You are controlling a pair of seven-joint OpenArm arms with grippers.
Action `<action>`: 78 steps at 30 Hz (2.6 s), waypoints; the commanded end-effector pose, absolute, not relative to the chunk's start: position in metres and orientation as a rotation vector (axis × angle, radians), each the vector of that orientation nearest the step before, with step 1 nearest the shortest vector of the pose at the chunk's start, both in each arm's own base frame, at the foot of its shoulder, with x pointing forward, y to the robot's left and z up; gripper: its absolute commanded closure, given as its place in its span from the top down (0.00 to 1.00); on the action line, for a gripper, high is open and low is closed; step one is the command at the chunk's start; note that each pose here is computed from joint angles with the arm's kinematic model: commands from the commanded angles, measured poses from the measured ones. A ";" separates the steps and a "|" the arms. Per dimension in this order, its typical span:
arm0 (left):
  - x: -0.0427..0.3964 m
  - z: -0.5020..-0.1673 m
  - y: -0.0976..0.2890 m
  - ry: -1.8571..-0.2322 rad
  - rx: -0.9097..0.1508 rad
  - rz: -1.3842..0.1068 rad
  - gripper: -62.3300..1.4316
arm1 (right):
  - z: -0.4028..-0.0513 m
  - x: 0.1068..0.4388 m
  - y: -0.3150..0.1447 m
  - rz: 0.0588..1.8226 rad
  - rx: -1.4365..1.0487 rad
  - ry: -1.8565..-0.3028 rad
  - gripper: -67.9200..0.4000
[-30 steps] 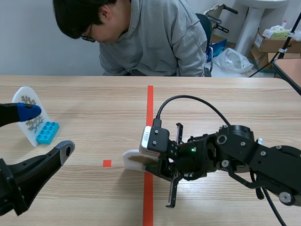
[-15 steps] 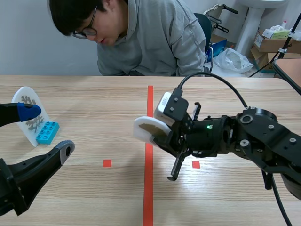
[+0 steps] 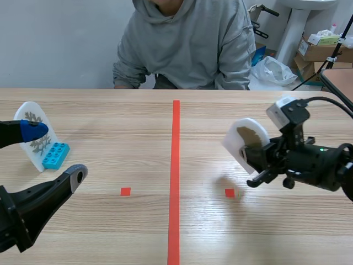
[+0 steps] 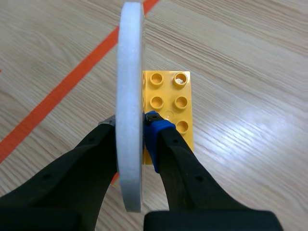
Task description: Do the leaf sorting experiment
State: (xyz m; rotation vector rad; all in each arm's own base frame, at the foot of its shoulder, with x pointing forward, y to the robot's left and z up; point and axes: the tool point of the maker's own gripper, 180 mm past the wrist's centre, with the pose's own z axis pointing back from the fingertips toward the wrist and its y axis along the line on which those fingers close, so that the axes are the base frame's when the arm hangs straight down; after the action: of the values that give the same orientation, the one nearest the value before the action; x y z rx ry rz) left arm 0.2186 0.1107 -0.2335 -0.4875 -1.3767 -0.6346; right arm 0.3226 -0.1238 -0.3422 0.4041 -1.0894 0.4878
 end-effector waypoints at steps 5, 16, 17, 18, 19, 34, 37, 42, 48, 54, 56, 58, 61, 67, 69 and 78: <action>0.219 -0.226 0.106 -1.408 -0.513 -0.622 1.00 | -0.332 0.330 -0.183 0.319 0.287 -1.124 0.02; 0.219 -0.226 0.106 -1.408 -0.513 -0.622 1.00 | -0.333 0.324 -0.289 0.149 -0.008 -1.076 0.02; 0.219 -0.226 0.106 -1.408 -0.513 -0.622 1.00 | -0.337 0.322 -0.296 0.136 -0.022 -1.063 0.02; 0.219 -0.226 0.106 -1.408 -0.513 -0.622 1.00 | -0.341 0.320 -0.300 0.125 -0.024 -1.052 0.02; 0.219 -0.226 0.106 -1.408 -0.513 -0.622 1.00 | -0.344 0.318 -0.304 0.107 -0.025 -1.042 0.02; 0.219 -0.225 0.106 -1.415 -0.515 -0.605 1.00 | -0.358 0.321 -0.305 0.051 0.092 -1.009 0.02; 0.219 -0.225 0.106 -1.415 -0.515 -0.605 1.00 | -0.361 0.319 -0.304 0.041 0.093 -1.004 0.02; 0.219 -0.225 0.106 -1.414 -0.515 -0.606 1.00 | -0.370 0.314 -0.308 0.007 0.079 -0.978 0.11; 0.219 -0.225 0.106 -1.413 -0.515 -0.608 1.00 | -0.383 0.305 -0.305 -0.025 0.079 -0.953 0.13; 0.219 -0.225 0.106 -1.413 -0.515 -0.609 1.00 | -0.393 0.297 -0.299 -0.043 0.091 -0.936 0.13; 0.219 -0.225 0.106 -1.413 -0.515 -0.609 1.00 | -0.396 0.294 -0.298 -0.050 0.088 -0.932 0.13; 0.219 -0.225 0.106 -1.413 -0.515 -0.609 1.00 | -0.398 0.292 -0.299 -0.060 0.081 -0.932 0.13; 0.219 -0.225 0.106 -1.413 -0.515 -0.609 1.00 | -0.397 0.292 -0.301 -0.061 0.073 -0.938 0.13; 0.219 -0.225 0.106 -1.413 -0.515 -0.609 1.00 | -0.397 0.292 -0.302 -0.064 0.069 -0.939 0.54; 0.219 -0.225 0.106 -1.413 -0.515 -0.609 1.00 | -0.397 0.292 -0.302 -0.064 0.069 -0.939 0.71; 0.219 -0.225 0.106 -1.413 -0.515 -0.608 1.00 | -0.374 0.304 -0.301 -0.029 0.074 -0.992 1.00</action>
State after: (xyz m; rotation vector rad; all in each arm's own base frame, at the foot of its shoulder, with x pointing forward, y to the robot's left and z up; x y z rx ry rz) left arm 0.2188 0.1101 -0.2333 -0.4898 -1.3844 -0.6154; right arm 0.2932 -0.2896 -0.3949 0.1021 -0.9326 -0.0410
